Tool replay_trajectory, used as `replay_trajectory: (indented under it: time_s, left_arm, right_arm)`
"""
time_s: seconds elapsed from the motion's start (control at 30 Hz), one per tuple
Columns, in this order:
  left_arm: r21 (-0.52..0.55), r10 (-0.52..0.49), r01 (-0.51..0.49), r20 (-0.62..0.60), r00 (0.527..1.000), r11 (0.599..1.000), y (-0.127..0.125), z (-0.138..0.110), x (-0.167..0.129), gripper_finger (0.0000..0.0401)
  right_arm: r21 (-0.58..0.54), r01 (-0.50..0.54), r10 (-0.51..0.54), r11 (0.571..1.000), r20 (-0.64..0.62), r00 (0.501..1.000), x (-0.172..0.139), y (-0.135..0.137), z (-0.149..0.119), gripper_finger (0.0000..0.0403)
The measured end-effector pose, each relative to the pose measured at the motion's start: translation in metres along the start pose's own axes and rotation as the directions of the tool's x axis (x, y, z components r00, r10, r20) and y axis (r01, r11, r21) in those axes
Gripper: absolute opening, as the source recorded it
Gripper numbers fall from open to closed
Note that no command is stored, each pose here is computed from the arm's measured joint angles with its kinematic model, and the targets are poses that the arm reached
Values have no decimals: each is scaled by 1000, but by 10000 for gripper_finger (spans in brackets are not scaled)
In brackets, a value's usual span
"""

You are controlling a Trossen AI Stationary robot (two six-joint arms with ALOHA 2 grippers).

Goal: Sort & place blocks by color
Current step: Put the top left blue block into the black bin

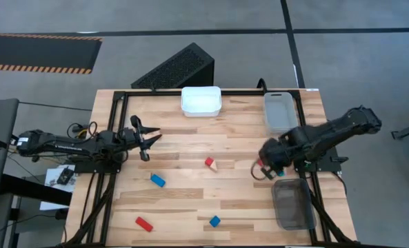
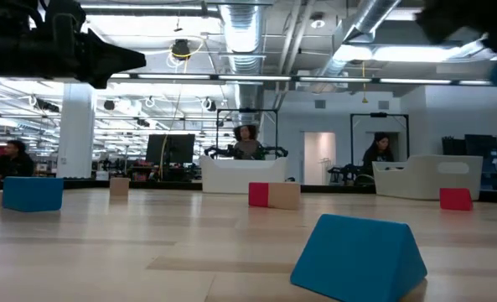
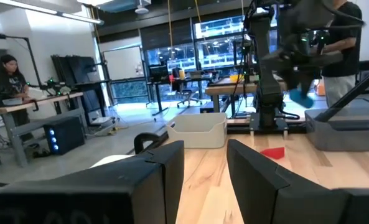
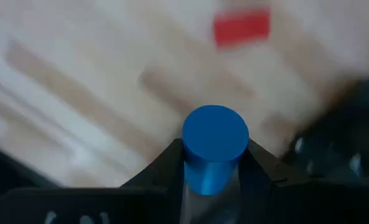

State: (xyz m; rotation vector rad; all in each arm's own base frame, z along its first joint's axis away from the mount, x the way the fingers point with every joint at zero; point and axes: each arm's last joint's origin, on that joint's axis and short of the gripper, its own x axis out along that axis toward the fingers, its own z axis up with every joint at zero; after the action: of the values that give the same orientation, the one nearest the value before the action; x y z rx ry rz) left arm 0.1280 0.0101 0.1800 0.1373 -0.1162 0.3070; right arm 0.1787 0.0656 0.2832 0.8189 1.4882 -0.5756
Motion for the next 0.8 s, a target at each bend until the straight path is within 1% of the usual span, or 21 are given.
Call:
replay_trajectory:
  time_s: [0.1,0.2,0.27,0.33,0.4,0.5,0.63,0.8]
  left_arm:
    - [25,-7,7,-1,1000,1000,-2,-2,4,114]
    - [59,-7,7,-3,1000,998,-3,-3,8,114]
    - [87,-4,4,-6,1000,996,-3,-3,10,114]
    - [114,11,-7,-30,999,993,-4,-5,12,114]
    - [125,27,-24,-22,999,992,-4,-3,14,114]
    - [149,45,-43,-12,999,988,-4,-3,17,114]
    - [159,65,-66,14,998,985,-2,-2,20,114]
    - [165,89,-92,21,996,982,2,-3,24,114]
  right_arm:
    - [4,6,-6,1000,-106,994,9,3,-18,123]
    - [-4,31,-31,1000,-147,989,14,5,-34,123]
    - [-7,29,-30,1000,-137,990,15,7,-43,123]
    - [-5,21,-21,1000,-104,994,16,10,-51,123]
    - [3,21,-21,1000,-63,998,18,12,-59,123]
    - [17,56,-55,998,-43,998,24,15,-70,123]
    - [-14,109,-110,994,-45,993,35,21,-84,123]
    - [-56,153,-155,987,-42,987,55,35,-89,123]
